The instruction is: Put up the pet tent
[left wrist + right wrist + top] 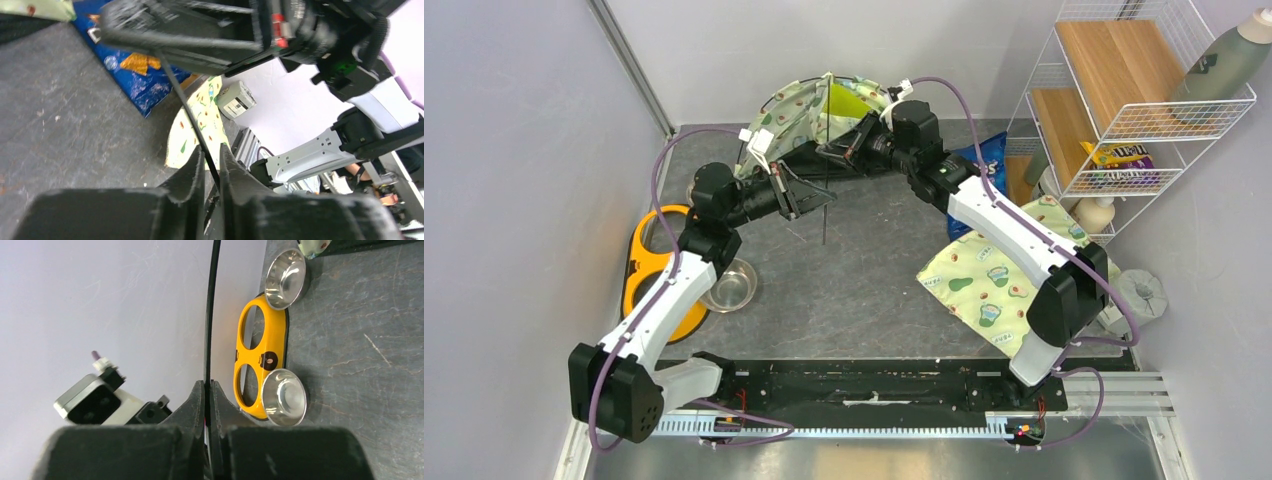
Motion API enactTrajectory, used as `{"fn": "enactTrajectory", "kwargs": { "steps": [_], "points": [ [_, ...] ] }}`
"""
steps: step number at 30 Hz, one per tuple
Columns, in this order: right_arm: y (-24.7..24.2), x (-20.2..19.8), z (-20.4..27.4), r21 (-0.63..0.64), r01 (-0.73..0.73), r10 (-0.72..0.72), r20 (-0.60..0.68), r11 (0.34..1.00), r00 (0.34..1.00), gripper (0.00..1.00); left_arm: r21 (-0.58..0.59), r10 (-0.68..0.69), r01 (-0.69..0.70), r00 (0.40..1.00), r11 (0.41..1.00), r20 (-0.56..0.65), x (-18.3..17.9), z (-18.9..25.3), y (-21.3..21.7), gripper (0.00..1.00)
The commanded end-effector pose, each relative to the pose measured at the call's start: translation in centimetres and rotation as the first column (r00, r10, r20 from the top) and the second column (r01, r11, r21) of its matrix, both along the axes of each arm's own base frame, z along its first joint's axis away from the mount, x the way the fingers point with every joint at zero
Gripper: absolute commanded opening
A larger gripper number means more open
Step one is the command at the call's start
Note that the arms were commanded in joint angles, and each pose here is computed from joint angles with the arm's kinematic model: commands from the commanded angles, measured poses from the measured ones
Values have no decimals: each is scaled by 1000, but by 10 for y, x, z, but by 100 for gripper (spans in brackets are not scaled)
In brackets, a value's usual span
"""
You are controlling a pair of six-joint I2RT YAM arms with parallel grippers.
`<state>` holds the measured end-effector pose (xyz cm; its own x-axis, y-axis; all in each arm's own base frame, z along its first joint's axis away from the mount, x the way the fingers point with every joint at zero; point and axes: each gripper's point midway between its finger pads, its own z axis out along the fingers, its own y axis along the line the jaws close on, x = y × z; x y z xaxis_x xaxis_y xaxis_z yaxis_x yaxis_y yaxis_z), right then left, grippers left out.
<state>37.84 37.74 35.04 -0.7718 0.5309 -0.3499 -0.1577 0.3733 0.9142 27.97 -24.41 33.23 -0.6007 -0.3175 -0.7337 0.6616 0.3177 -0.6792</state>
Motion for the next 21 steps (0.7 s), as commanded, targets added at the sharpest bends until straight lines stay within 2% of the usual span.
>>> {"fn": "enactTrajectory", "kwargs": {
  "steps": [1,2,6,10,13,17,19,21],
  "points": [
    [-12,28,-5,-26,111,-110,42,993,993,0,30,-17,18,999,999,-28,-3,-16,-1,5],
    [-11,28,-6,-26,107,-106,39,994,994,0,32,-19,20,999,999,-28,-3,-17,-1,2],
    [-7,22,-13,-39,65,-64,24,997,998,1,30,14,-14,1000,999,1,2,-8,1,2],
    [-6,12,-19,-69,9,-7,28,998,1000,26,21,76,-76,997,997,35,14,5,5,2],
    [-7,4,-18,-86,-18,22,48,996,999,36,17,98,-99,994,995,47,20,10,5,2],
    [-7,-4,-16,-108,-67,75,74,992,994,38,7,149,-150,987,989,52,31,13,8,2],
    [-8,-8,-19,-117,-78,86,74,990,994,35,0,168,-168,984,986,52,36,15,9,2],
    [-9,-10,-21,-120,-79,89,80,990,993,27,0,179,-179,983,984,49,41,16,9,2]
  ]
}}
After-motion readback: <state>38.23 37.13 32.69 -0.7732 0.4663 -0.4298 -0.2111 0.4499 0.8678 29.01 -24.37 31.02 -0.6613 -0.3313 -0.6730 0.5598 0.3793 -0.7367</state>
